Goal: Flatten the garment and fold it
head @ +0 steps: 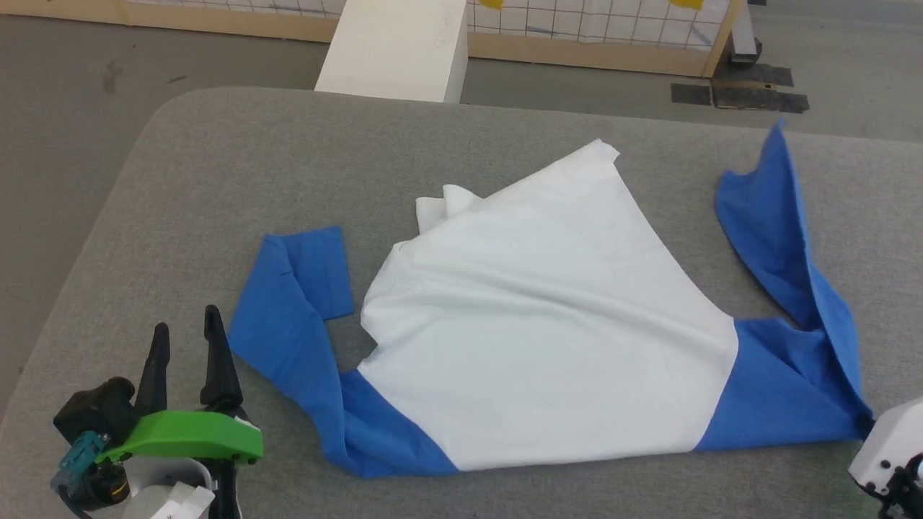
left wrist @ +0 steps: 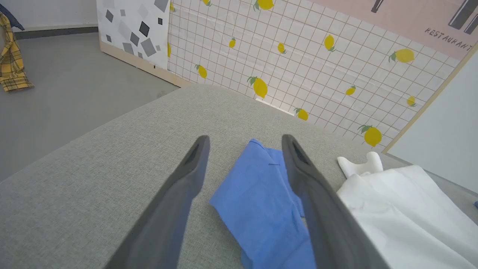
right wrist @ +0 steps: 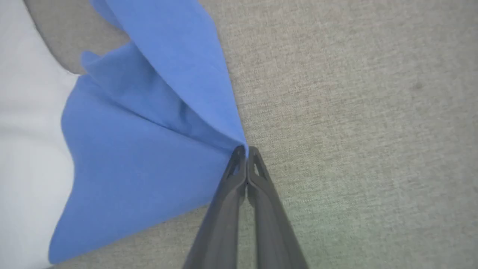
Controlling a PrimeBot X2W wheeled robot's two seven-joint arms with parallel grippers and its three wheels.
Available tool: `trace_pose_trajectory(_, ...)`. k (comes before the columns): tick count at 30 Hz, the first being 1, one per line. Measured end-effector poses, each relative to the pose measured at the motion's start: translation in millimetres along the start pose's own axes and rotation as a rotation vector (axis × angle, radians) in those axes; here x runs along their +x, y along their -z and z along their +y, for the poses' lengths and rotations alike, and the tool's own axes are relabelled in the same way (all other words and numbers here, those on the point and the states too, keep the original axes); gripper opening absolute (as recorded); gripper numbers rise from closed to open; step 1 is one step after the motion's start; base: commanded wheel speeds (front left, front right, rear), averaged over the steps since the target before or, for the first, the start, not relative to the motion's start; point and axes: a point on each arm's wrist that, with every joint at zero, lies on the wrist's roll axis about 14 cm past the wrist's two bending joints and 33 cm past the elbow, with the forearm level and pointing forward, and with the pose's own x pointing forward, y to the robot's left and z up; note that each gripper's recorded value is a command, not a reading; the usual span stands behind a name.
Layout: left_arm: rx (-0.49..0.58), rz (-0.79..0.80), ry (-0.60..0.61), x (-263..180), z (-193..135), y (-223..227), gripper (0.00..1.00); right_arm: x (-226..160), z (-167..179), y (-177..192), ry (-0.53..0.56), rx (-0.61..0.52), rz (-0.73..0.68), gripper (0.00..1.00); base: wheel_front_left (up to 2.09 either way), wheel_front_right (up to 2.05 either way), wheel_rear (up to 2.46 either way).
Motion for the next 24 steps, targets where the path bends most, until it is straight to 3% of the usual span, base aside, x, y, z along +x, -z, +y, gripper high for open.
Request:
trace_pose_trajectory(1, -0.001, 0.001, 0.003, 0, -1, 0, 1.00, 0, 0, 2, -0.006, 0.015, -0.005, 0.00, 0.00, 0.00, 0.00)
trace_pose_trajectory(2, -0.002, 0.003, 0.005, 1, -2, 1, 1.00, 0, 0, 0, -0.013, 0.027, -0.022, 0.35, 0.00, 0.00, 0.00)
trace_pose_trajectory(3, -0.004, 0.005, 0.005, 0, -2, 1, 1.00, 0, 1, -2, -0.021, 0.035, -0.043, 1.00, 0.00, 0.00, 0.00)
trace_pose_trajectory(11, -0.021, 0.113, 0.096, 4, -31, 13, 1.00, -23, -3, -50, -0.064, 0.146, -0.324, 1.00, 0.00, 0.00, 0.00)
trace_pose_trajectory(17, -0.018, 0.413, 0.269, 22, -95, 43, 1.00, -35, -12, -67, -0.042, 0.144, -0.405, 1.00, 0.00, 0.00, 0.00)
trace_pose_trajectory(21, 0.127, 0.716, 0.293, 24, -107, 81, 1.00, -33, -12, -66, -0.036, 0.131, -0.401, 1.00, 0.00, 0.00, 0.00)
trace_pose_trajectory(24, 0.252, 0.835, 0.308, 29, -108, 95, 1.00, -28, -11, -62, -0.037, 0.123, -0.384, 1.00, 0.00, 0.00, 0.00)
